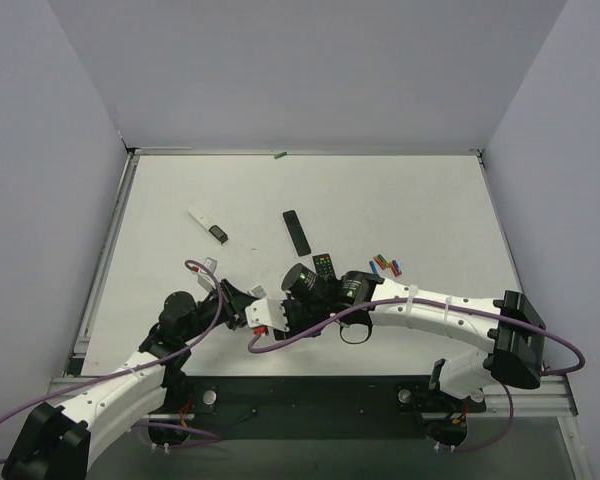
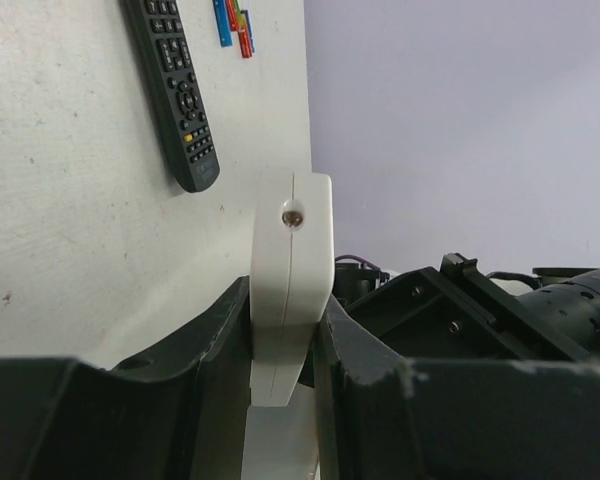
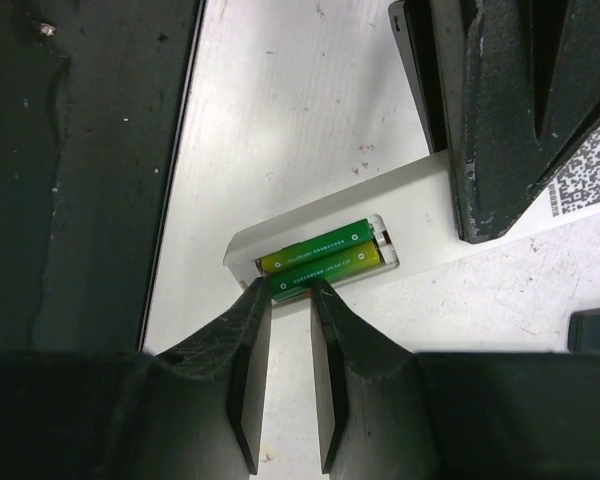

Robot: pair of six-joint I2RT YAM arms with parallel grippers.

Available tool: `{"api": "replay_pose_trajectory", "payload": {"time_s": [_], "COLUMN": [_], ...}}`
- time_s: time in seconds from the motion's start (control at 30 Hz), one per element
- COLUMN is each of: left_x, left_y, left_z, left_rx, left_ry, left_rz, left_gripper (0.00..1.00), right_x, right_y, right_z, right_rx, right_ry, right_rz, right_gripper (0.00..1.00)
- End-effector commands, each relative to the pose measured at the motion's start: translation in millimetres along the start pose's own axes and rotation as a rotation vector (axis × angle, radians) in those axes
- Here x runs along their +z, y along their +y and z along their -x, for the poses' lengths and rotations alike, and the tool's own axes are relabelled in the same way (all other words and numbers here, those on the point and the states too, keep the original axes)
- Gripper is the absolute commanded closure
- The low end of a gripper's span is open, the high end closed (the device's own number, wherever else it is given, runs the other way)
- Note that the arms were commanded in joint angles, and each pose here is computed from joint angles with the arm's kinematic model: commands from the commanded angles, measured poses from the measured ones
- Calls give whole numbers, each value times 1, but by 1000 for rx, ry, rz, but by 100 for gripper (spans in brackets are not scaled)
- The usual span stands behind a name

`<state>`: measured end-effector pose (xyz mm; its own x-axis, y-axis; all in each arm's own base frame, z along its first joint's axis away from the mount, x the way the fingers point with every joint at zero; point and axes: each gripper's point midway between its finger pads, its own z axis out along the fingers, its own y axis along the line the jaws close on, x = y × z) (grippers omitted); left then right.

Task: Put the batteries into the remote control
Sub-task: Load the battery into the remote control.

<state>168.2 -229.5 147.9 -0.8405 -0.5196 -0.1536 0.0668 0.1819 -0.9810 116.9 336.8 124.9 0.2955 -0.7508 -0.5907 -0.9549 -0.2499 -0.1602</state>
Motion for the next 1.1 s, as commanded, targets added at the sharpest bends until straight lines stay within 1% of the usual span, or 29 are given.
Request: {"api": "replay_pose_trajectory", "payload": {"time_s": [0.0, 0.13, 0.27, 0.37, 0.5, 0.57, 0.6, 0.63, 0.67, 0.7, 0.73, 0.8, 0.83, 0.9, 0.93, 1.0, 1.03, 1.07], "left_x": [-31, -32, -33, -33, -32, -26, -21, -17, -15, -11, -8, -5, -4, -2, -1, -1, -1, -1], "left_y": [-138, -140, -142, -144, -141, -126, -110, -101, -93, -75, -66, -51, -47, -45, -42, -47, -47, -49], "left_z": [-15, -14, -13, -14, -15, -14, -14, -10, -9, -8, -3, -1, 0, 2, 1, 2, 3, 5], "left_rx": [61, 61, 65, 80, 123, 163, 151, 210, 237, 231, 285, 295, 305, 309, 306, 317, 319, 322], "left_ry": [113, 108, 104, 105, 103, 92, 95, 69, 62, 64, 40, 35, 30, 24, 25, 16, 9, -1], "left_rz": [-466, -473, -478, -482, -471, -409, -335, -304, -271, -187, -153, -105, -99, -103, -100, -127, -132, -139], "left_gripper": [100, 100, 100, 100, 100, 100, 100, 100, 100, 100, 100, 100, 100, 100, 100, 100, 100, 100], "right_x": [28, 27, 30, 32, 29, 23, 19, 11, 7, 1, -9, -21, -32, -43, -51, -65, -67, -67], "right_y": [-17, -28, -23, -17, -14, -14, -14, -14, -15, -16, -18, -22, -26, -35, -37, -48, -48, -45], "right_z": [-22, -16, -13, -13, -13, -8, -6, 1, 4, 9, 15, 23, 25, 25, 24, 19, 17, 15], "right_rx": [36, 62, 70, 82, 153, 188, 204, 209, 221, 253, 263, 309, 333, 389, 467, 564, 635, 690], "right_ry": [62, 18, 6, 27, 47, 27, 17, -10, -24, -44, -72, -119, -142, -178, -204, -256, -275, -291], "right_rz": [-104, -170, -138, -96, -81, -94, -97, -111, -121, -133, -155, -195, -235, -285, -317, -360, -359, -338], "right_gripper": [100, 100, 100, 100, 100, 100, 100, 98, 97, 94, 88, 80, 70, 63, 56, 47, 39, 37]}}
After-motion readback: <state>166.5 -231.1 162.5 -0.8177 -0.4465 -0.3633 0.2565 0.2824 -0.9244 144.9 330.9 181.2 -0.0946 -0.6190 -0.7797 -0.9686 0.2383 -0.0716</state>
